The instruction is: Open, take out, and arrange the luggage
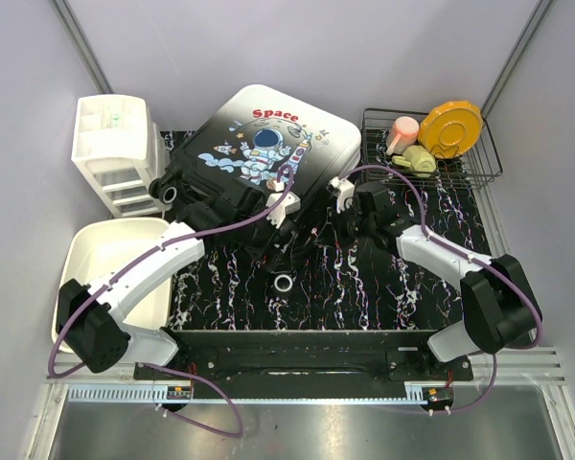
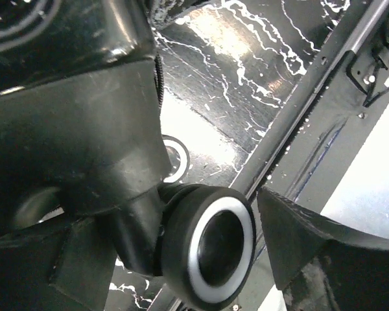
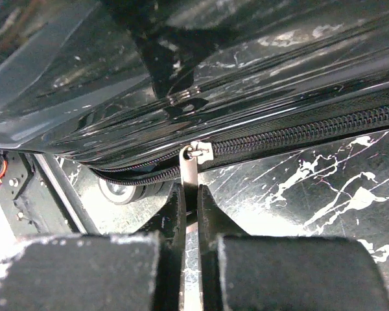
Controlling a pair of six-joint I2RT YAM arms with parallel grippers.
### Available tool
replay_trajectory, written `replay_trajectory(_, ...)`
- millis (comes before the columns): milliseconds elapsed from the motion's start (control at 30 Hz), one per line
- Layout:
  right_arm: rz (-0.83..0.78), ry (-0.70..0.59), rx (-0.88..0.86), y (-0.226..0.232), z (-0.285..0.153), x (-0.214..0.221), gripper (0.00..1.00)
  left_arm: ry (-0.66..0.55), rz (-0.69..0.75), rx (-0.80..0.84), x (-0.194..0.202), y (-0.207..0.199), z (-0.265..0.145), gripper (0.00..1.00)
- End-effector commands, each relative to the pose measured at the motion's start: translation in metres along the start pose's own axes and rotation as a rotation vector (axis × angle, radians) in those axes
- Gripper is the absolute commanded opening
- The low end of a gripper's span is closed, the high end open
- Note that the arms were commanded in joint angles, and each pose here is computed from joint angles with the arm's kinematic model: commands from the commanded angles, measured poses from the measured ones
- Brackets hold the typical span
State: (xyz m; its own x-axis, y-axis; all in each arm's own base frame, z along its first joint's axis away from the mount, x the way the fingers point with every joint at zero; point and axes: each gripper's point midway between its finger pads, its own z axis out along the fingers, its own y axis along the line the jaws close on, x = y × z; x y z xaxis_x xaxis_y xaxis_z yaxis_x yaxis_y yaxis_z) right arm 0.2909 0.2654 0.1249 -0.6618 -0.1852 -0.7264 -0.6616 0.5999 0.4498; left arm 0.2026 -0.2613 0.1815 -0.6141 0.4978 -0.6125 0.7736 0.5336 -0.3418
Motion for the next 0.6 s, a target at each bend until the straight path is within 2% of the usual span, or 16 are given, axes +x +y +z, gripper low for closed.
replay_trajectory(0, -0.041, -0.105, -0.124, 0.041, 0.003, -0.04, 0.0, -0.021, 0.036, -0.196, -0.005, 0.039, 0.001, 0.72)
replay_trajectory(100, -0.085, -0.083, -0.048, 0.027, -0.006, -0.034, 0.0, 0.048, 0.014, -0.239, 0.015, 0.055, -0.007, 0.55)
replay_trajectory(133, -0.103, -0.088, -0.026, 0.024, -0.012, -0.035, 0.0, 0.07, -0.003, -0.232, 0.023, 0.057, -0.009, 0.43)
replay_trajectory(167, -0.087, -0.066, 0.013, 0.011, -0.017, -0.028, 0.0, 0.083, -0.03, -0.204, 0.031, 0.058, -0.011, 0.37)
replay_trajectory(200, -0.097, -0.057, 0.027, 0.004, -0.021, -0.026, 0.0, 0.096, -0.016, -0.193, 0.038, 0.058, -0.017, 0.33)
replay_trajectory(233, -0.089, -0.05, 0.039, -0.002, -0.026, -0.024, 0.0, 0.101, -0.014, -0.188, 0.043, 0.058, -0.019, 0.21)
replay_trajectory(367, -0.073, -0.035, 0.095, -0.037, -0.045, -0.022, 0.0, 0.139, 0.042, -0.163, 0.071, 0.057, -0.025, 0.0)
replay_trajectory(567, -0.074, -0.059, 0.104, -0.081, -0.055, -0.047, 0.0, 0.202, 0.13, -0.191, 0.09, 0.069, -0.035, 0.0)
